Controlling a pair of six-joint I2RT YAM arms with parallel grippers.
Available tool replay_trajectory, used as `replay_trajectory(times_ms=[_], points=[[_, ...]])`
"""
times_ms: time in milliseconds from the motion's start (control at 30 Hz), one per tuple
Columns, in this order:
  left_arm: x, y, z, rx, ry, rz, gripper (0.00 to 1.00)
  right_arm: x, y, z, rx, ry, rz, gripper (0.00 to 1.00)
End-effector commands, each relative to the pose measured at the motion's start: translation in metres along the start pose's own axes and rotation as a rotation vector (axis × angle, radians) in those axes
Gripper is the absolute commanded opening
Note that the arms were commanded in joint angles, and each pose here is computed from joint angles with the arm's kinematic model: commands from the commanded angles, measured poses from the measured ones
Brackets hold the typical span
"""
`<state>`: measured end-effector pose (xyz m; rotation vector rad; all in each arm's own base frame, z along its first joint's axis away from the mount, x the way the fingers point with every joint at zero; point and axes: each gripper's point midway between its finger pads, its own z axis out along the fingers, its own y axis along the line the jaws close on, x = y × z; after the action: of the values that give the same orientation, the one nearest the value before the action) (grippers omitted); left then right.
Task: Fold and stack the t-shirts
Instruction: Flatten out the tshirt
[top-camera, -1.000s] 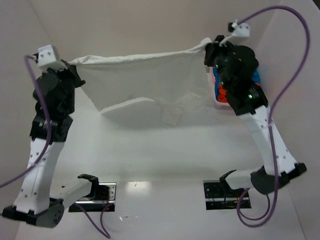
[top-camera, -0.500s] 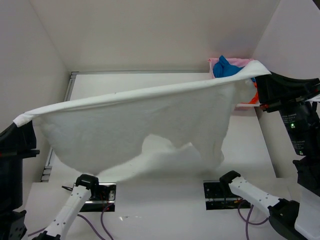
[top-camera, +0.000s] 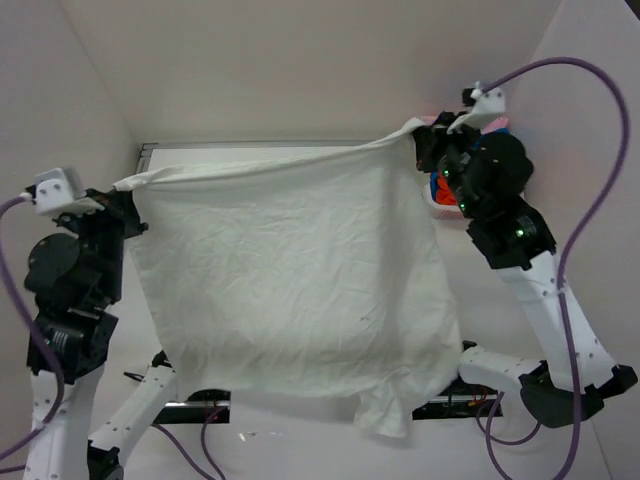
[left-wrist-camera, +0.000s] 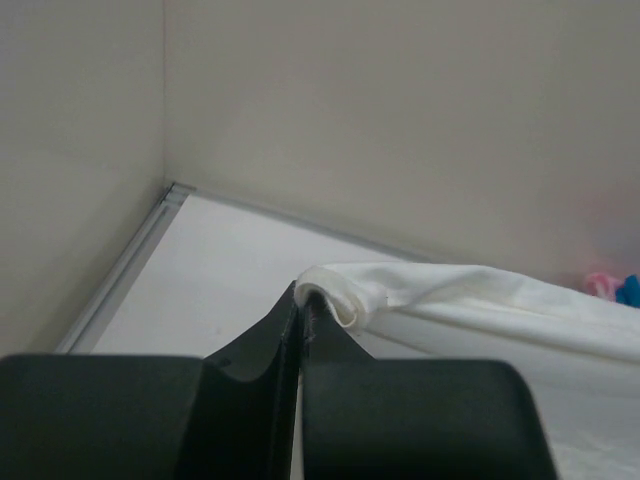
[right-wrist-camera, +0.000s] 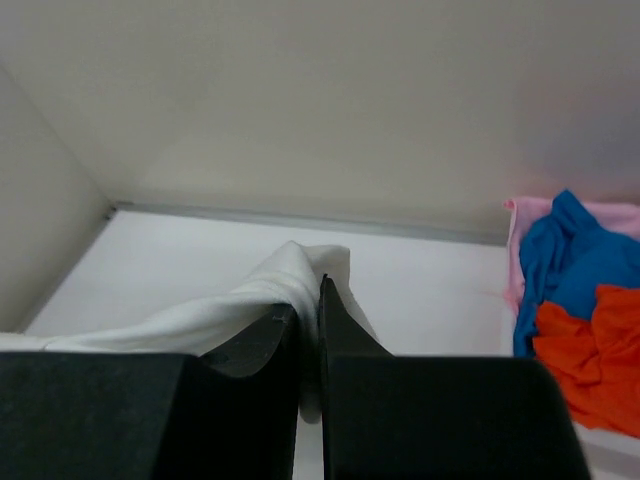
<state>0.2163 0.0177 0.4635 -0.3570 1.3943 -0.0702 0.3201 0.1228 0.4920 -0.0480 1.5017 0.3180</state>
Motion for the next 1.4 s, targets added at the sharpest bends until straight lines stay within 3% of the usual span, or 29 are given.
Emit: replay_trajectory(times_ms=[0,167,300,433,567,733,1067,1367], points=[[0.008,0.009,0.02,-0.07,-0.024,0.023,0.0,0.007,-0.012,0.016,0.063,-0.069,0.017,0.0],[0.079,0.011,0.054,-0.101,0.107,0.071,0.0,0.092,-0.013,0.053,0.072,0.053,0.016,0.0],[0.119,0.017,0.075,-0.15,0.19,0.116,0.0,0.16,-0.011,0.087,0.072,0.168,-0.001,0.0],[0.146,0.022,0.097,-0.199,0.245,0.163,0.0,0.201,-0.013,0.113,0.092,0.233,-0.019,0.0],[0.171,0.025,0.118,-0.248,0.298,0.202,0.0,0.206,-0.012,0.137,0.109,0.229,-0.04,0.0],[0.17,0.035,0.145,-0.306,0.272,0.194,0.0,0.201,-0.016,0.159,0.133,0.203,-0.055,0.0],[0.207,0.058,0.21,-0.369,0.344,0.226,0.0,0.187,-0.039,0.198,0.173,0.153,-0.05,0.0],[0.226,0.076,0.228,-0.411,0.371,0.223,0.0,0.241,-0.012,0.232,0.018,0.237,-0.022,0.0]])
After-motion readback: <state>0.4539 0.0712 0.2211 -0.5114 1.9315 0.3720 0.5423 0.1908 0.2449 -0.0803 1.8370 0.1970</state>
